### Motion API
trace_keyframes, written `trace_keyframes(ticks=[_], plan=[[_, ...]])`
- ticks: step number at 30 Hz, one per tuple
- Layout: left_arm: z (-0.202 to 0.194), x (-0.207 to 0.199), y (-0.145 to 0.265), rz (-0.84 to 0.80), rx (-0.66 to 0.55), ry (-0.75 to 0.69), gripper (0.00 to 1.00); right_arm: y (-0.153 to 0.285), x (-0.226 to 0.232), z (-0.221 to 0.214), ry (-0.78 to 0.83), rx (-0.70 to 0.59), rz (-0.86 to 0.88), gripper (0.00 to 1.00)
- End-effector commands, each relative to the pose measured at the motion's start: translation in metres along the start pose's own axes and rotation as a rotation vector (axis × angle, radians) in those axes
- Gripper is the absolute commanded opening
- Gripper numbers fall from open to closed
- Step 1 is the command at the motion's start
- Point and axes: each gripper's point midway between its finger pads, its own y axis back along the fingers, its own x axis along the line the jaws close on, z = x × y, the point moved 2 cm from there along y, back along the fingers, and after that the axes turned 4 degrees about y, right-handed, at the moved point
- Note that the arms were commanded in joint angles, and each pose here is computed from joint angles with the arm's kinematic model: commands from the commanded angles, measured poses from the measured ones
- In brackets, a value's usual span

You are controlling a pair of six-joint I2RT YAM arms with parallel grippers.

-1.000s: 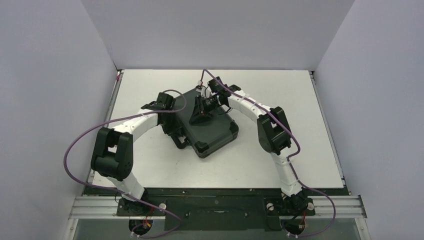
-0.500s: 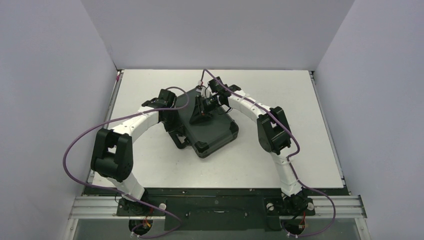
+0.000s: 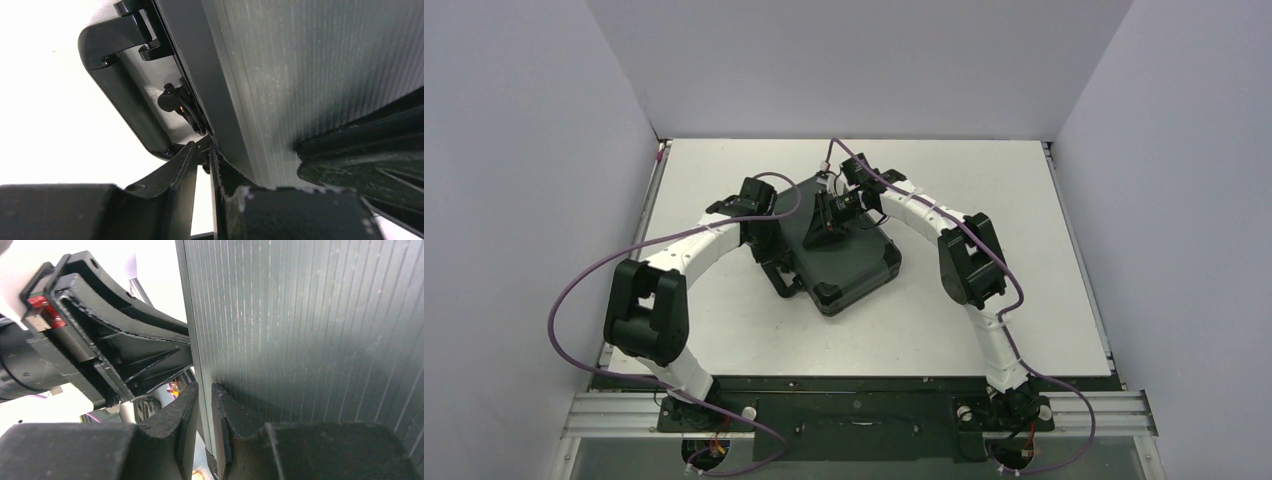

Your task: Pack up texas hold em set

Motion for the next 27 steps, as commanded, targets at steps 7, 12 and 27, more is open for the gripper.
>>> trace_keyframes(ticks=[7,12,27], plan=[[0.027,-0.039,0.039,-0.183,-0.178,-0.002,0.11,-0.034,-0.144,-0.067,-0.157,0.181,-0.457,0.17],[0.027,-0.023,0.031,-0.133,-0.179,0.021,0.07,-0.034,-0.143,-0.067,-0.156,0.18,-0.455,0.17],[0.019,0.021,0.023,0.054,-0.203,0.12,0.0,-0.033,-0.142,-0.064,-0.153,0.176,-0.452,0.17]])
